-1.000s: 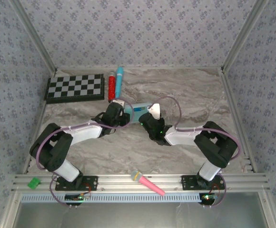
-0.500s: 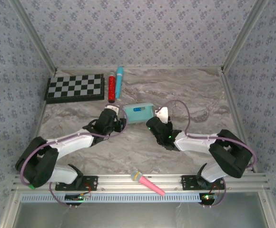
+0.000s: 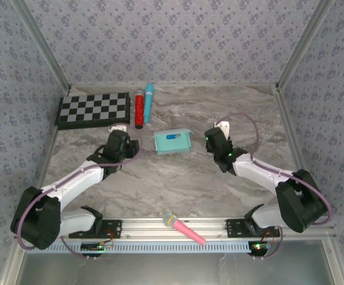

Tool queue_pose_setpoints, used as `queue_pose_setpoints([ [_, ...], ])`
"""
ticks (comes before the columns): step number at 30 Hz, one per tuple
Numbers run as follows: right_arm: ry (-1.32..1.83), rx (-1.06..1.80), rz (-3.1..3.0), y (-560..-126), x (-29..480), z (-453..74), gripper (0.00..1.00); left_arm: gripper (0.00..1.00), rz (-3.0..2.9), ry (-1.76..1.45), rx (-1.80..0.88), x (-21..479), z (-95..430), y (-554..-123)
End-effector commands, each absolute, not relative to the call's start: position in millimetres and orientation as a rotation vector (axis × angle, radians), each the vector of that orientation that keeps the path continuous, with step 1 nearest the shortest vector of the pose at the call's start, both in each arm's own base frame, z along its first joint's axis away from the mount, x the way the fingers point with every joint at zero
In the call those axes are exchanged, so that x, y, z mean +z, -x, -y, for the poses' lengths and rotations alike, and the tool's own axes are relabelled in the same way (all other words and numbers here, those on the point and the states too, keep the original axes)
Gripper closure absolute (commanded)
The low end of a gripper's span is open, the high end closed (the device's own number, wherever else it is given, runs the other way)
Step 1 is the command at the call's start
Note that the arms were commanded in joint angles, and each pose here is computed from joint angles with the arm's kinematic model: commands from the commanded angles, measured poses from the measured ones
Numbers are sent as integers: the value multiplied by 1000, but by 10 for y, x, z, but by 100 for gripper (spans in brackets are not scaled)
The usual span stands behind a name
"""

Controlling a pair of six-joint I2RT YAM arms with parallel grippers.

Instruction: Fold the paper box

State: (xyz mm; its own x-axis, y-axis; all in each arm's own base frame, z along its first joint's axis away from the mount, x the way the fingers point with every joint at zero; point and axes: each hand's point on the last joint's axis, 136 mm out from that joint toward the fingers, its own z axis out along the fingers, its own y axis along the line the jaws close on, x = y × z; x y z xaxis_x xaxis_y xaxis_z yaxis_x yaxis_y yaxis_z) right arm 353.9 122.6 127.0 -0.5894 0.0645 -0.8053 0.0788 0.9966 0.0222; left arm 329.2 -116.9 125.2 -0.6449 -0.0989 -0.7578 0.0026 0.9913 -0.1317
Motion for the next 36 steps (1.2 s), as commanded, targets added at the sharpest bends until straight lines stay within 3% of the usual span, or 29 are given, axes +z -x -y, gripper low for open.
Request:
queue_pose_setpoints([
  [1, -6, 230, -2282, -3621, 1425, -1469, 56, 28, -2284, 93, -240, 1478, 1240, -3441],
  [14, 209, 612, -2422, -4089, 1721, -2087, 50, 25, -2407, 27, -546, 1818, 1826, -3858],
  [36, 301, 710, -2576, -4118, 1285, -2382, 50, 27, -2519, -53, -772, 1461, 2353, -3911],
])
